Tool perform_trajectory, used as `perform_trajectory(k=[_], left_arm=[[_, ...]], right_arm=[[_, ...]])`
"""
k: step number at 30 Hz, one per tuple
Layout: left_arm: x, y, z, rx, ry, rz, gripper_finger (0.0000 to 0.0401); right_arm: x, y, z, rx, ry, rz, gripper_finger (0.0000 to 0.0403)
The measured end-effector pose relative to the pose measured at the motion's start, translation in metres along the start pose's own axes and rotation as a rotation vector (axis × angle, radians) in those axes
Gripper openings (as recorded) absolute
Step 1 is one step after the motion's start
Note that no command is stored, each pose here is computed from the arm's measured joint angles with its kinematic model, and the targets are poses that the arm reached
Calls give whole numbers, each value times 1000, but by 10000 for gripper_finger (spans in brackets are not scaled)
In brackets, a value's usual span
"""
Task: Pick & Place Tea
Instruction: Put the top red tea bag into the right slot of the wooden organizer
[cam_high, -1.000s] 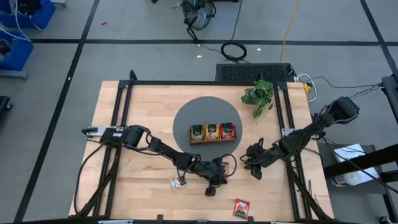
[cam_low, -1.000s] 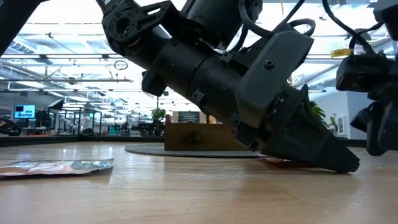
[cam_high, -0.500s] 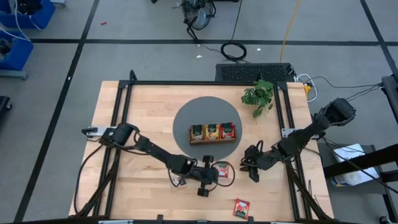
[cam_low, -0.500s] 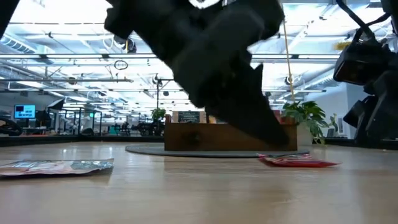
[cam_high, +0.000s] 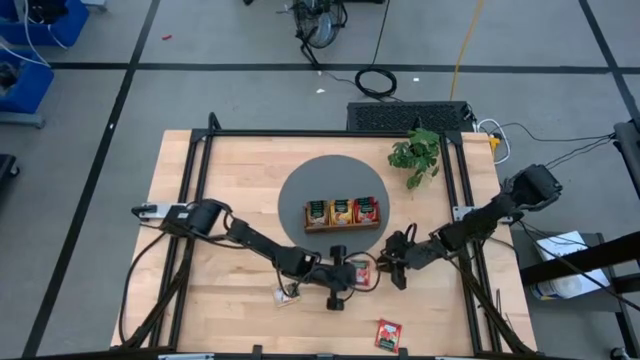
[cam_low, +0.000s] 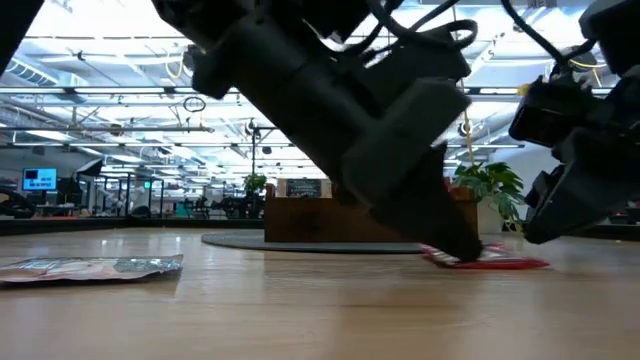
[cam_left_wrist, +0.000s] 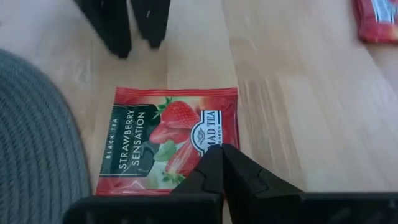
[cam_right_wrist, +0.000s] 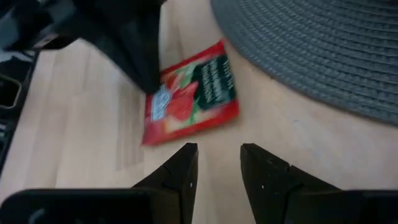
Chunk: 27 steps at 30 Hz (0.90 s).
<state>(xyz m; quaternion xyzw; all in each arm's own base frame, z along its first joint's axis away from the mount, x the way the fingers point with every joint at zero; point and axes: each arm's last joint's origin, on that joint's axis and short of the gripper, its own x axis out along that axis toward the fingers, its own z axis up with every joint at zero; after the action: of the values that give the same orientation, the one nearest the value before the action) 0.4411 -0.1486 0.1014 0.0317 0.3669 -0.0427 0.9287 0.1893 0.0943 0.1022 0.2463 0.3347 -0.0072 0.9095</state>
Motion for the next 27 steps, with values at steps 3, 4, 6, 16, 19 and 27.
perform_trajectory(k=[3,4,6,16,19,27], left_arm=[[7,0,-4,-10,-8,-2,5],[8,0,-5,-16,-9,-1,8],[9,0,-5,-21,-8,-1,13],[11,2,-10,-26,-5,-5,12],[11,2,-9,-29,-18,-9,12],[11,3,-9,-26,-24,-13,16]], right_arm=[[2,-3,2,45,-10,-9,110],[3,-4,2,56,-5,-17,110],[3,-6,2,68,-1,-27,110],[12,-19,4,121,41,-41,110],[16,-19,3,115,34,-32,110],[24,-21,-4,110,77,-23,110]])
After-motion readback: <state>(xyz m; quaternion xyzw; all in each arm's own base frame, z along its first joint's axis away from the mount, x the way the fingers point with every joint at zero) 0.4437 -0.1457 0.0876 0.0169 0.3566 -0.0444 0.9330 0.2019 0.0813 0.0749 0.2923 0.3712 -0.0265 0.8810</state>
